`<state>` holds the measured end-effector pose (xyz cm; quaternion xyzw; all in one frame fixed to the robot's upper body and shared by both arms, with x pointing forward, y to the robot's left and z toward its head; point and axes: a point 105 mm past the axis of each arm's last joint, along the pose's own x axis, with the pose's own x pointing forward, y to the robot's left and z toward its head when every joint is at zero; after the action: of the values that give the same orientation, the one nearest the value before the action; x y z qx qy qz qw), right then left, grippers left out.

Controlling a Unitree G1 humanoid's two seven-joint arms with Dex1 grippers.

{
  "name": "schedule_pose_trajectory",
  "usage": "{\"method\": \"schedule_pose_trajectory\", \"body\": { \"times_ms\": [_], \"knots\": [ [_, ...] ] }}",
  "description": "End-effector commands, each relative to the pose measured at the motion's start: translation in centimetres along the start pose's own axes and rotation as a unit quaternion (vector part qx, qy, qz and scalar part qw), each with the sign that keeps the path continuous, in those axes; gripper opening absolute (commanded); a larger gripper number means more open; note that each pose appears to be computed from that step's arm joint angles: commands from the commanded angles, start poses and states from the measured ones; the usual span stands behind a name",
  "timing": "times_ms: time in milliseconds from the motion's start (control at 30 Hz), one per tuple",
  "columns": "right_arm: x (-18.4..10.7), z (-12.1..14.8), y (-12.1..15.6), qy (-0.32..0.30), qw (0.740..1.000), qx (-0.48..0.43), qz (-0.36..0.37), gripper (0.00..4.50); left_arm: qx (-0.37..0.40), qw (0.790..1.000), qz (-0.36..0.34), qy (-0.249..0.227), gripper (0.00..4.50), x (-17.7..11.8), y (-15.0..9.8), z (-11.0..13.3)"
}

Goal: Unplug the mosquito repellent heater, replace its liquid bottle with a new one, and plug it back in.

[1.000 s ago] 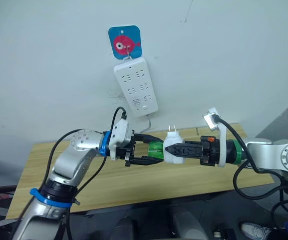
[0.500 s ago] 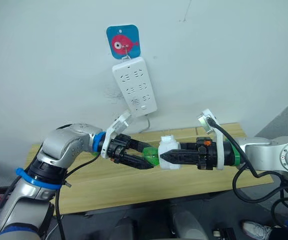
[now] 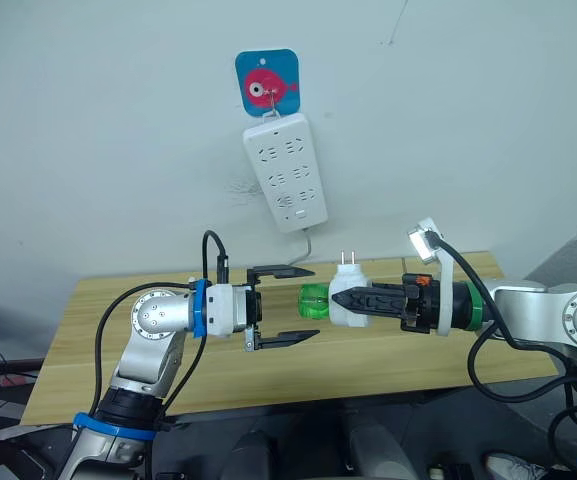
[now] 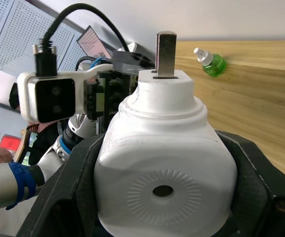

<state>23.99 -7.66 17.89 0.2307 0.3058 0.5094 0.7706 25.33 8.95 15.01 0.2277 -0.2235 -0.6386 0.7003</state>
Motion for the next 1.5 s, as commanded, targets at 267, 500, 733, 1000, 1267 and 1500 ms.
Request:
{"method": "schedule_pose_trajectory", "body": {
  "times_ms": [267,500,733,1000,1267,1500],
  "knots": [
    [-0.1,0.7,1.4,-0.014,0.999,-0.017,0.023,3.0,0.0,1.0,0.006,-0.011,2.25,1.4,0.9,-0.4],
    [-0.1,0.0,1.6,0.012,0.999,-0.045,0.017,3.0,-0.137,0.989,-0.049,0.014,2.25,1.3,0.8,0.1],
    [-0.1,-1.9,2.0,0.06,0.991,-0.117,0.033,3.0,-0.57,0.797,-0.178,0.084,2.25,-1.3,-0.6,2.3],
    [0.0,-1.6,1.8,0.037,0.995,-0.09,0.037,3.0,-0.503,0.845,-0.155,0.094,2.6,-0.9,0.4,0.9],
    [-0.4,0.0,0.6,-0.009,1.0,-0.027,0.009,3.0,-0.175,0.972,-0.112,0.106,4.5,-1.6,-1.5,-2.8],
    [-0.5,0.4,0.2,-0.018,1.0,-0.006,-0.003,3.0,-0.026,0.999,0.016,0.027,4.5,-0.3,0.9,-1.3]
  ]
}}
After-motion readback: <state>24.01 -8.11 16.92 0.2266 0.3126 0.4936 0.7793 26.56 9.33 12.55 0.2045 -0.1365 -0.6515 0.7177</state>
